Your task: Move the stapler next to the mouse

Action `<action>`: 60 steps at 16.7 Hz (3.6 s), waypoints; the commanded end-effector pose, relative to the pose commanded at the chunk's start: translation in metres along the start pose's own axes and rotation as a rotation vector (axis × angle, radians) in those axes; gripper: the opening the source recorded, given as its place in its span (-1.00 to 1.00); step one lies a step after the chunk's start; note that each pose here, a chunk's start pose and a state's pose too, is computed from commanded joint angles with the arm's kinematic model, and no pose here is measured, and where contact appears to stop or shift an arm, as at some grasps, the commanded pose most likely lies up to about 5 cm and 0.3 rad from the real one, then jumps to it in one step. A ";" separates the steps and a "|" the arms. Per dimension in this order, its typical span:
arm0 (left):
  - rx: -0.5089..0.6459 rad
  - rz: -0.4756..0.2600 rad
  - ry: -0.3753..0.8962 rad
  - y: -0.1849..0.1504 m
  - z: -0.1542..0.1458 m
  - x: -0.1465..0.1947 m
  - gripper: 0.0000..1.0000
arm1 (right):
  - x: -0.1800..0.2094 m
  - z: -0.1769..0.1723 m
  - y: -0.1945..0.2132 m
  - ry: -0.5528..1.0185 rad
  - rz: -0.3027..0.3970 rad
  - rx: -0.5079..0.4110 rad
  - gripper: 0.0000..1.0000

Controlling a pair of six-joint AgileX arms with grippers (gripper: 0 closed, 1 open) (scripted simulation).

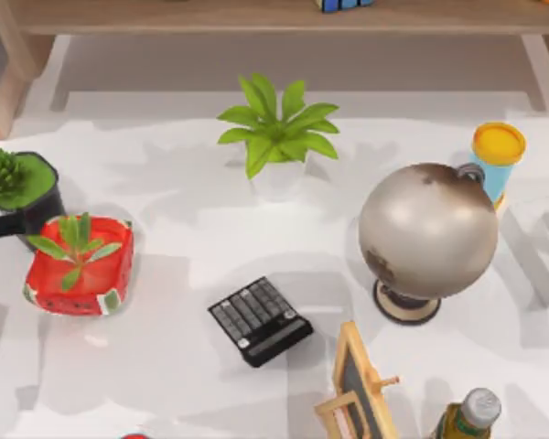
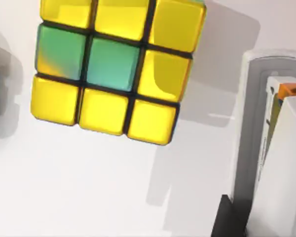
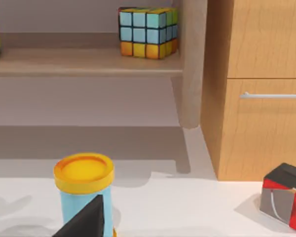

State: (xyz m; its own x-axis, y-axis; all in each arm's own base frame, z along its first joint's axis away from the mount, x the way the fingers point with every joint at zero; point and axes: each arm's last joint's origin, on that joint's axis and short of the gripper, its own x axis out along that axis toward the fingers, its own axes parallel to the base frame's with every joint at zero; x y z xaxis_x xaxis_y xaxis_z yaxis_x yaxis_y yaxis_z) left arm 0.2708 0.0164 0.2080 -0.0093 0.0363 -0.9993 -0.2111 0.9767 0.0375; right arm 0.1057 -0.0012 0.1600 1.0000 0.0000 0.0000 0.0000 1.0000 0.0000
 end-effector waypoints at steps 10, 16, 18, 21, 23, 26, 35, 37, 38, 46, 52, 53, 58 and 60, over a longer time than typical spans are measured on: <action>0.188 -0.030 -0.005 0.109 0.143 0.029 -1.00 | 0.000 0.000 0.000 0.000 0.000 0.000 1.00; 0.227 -0.041 -0.006 0.129 0.161 0.047 -1.00 | 0.000 0.000 0.000 0.000 0.000 0.000 1.00; 0.232 -0.038 -0.006 0.126 0.160 0.046 -1.00 | 0.000 0.000 0.000 0.000 0.000 0.000 1.00; 0.232 -0.037 -0.010 0.127 0.161 0.045 -1.00 | 0.000 0.000 0.000 0.000 0.000 0.000 1.00; 0.232 -0.034 -0.020 0.127 0.161 0.043 -1.00 | 0.000 0.000 0.000 0.000 0.000 0.000 1.00; 0.232 -0.029 -0.039 0.127 0.162 0.039 -1.00 | 0.000 0.000 0.000 0.000 0.000 0.000 1.00; 0.229 -0.012 -0.095 0.129 0.164 0.033 -1.00 | 0.000 0.000 0.000 0.000 0.000 0.000 1.00; 0.228 -0.012 -0.095 0.129 0.164 0.036 -1.00 | 0.000 0.000 0.000 0.000 0.000 0.000 1.00; 0.227 -0.013 -0.093 0.129 0.164 0.039 -1.00 | 0.000 0.000 0.000 0.000 0.000 0.000 1.00; 0.227 -0.041 -0.006 0.127 0.161 0.077 -1.00 | 0.000 0.000 0.000 0.000 0.000 0.000 1.00; 0.227 -0.041 -0.006 0.127 0.161 0.077 -0.70 | 0.000 0.000 0.000 0.000 0.000 0.000 1.00; 0.227 -0.041 -0.006 0.127 0.161 0.077 -0.55 | 0.000 0.000 0.000 0.000 0.000 0.000 1.00; 0.227 -0.041 -0.006 0.127 0.161 0.077 0.21 | 0.000 0.000 0.000 0.000 0.000 0.000 1.00; 0.227 -0.041 -0.006 0.127 0.161 0.077 0.51 | 0.000 0.000 0.000 0.000 0.000 0.000 1.00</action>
State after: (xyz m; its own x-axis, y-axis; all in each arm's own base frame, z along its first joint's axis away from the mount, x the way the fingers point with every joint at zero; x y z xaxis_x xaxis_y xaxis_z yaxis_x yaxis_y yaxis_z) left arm 0.4001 0.1776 0.1360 0.0008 -0.0038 -1.0000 0.0140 0.9999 -0.0038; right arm 0.1057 -0.0012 0.1600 1.0000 0.0000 0.0000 0.0000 1.0000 0.0000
